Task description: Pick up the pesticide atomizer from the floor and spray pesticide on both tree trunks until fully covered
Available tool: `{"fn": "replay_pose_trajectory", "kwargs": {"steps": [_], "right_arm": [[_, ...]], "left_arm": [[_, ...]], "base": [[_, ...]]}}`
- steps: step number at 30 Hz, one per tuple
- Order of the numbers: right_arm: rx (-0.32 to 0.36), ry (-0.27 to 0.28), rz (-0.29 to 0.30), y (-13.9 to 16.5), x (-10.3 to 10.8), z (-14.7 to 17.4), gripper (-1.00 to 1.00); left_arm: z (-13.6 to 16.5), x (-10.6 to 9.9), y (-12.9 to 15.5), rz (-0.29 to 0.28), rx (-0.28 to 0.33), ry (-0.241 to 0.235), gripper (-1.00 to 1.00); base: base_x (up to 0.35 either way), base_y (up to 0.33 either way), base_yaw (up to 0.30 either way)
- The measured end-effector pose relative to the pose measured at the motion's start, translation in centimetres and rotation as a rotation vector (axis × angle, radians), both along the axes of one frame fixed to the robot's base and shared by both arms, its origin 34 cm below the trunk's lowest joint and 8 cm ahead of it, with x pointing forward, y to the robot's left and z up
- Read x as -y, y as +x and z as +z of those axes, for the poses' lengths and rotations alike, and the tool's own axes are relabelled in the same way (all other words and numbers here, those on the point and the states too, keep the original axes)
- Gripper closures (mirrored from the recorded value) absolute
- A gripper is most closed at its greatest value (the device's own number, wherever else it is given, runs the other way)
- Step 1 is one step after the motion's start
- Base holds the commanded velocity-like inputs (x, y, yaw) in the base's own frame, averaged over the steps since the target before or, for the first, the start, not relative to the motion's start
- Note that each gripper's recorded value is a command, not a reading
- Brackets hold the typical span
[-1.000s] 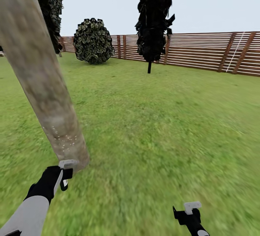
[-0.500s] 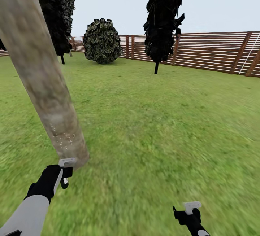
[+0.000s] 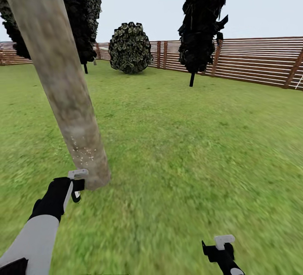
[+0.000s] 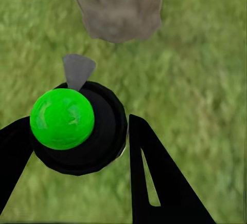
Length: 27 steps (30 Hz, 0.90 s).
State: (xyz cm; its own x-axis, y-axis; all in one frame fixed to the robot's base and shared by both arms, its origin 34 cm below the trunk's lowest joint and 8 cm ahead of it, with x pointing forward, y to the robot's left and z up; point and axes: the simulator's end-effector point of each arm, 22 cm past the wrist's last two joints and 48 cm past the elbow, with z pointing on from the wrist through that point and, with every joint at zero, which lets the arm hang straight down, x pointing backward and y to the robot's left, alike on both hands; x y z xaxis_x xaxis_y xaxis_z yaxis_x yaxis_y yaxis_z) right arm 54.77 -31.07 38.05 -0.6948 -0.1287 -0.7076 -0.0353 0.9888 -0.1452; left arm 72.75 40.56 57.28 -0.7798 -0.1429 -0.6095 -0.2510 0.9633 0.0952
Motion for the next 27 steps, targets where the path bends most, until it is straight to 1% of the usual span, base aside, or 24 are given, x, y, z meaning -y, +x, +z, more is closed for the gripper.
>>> {"fn": "replay_pose_trajectory", "kwargs": {"steps": [1,2,4,5,8,10,11,12,24,27], "right_arm": [[0.000,0.000,0.000,0.0,0.0,0.0,-1.00],[0.000,0.000,0.000,0.0,0.0,0.0,-1.00],[0.000,0.000,0.000,0.0,0.0,0.0,-1.00],[0.000,0.000,0.000,0.0,0.0,0.0,-1.00],[-0.001,-0.001,0.000,-0.1,0.0,0.0,-1.00],[-0.002,-0.001,0.000,-0.1,0.0,0.0,-1.00],[-0.004,-0.001,-0.001,-0.3,0.1,-0.1,-1.00],[-0.004,-0.001,0.000,-0.3,0.0,-0.1,-1.00],[-0.004,-0.001,0.000,-0.3,0.0,-0.1,-1.00],[-0.004,-0.001,0.000,-0.3,0.0,-0.1,-1.00]], "left_arm": [[1.7,0.2,1.2,0.007,-0.012,-0.017,1.00],[2.9,0.4,2.1,0.009,0.000,-0.027,1.00],[4.5,0.4,3.3,0.010,0.018,-0.030,1.00],[6.4,0.4,4.6,0.010,0.047,-0.029,1.00],[7.8,0.2,5.3,0.008,0.071,-0.017,1.00],[8.3,0.4,5.4,-0.004,0.072,-0.005,1.00],[9.1,0.8,5.8,-0.021,0.079,0.013,1.00],[9.3,0.7,5.8,-0.023,0.081,0.019,1.00],[9.6,0.7,5.9,-0.024,0.086,0.025,1.00],[9.3,0.2,5.5,-0.019,0.075,0.039,1.00]], "base": [[0.000,0.000,0.277],[0.000,0.000,0.277],[0.000,0.000,0.246],[0.000,0.000,0.088],[0.127,-0.136,0.018],[0.172,-0.195,0.004],[0.149,-0.230,0.001],[0.109,-0.244,0.000],[0.010,-0.273,0.000],[0.089,-0.274,0.001]]}}
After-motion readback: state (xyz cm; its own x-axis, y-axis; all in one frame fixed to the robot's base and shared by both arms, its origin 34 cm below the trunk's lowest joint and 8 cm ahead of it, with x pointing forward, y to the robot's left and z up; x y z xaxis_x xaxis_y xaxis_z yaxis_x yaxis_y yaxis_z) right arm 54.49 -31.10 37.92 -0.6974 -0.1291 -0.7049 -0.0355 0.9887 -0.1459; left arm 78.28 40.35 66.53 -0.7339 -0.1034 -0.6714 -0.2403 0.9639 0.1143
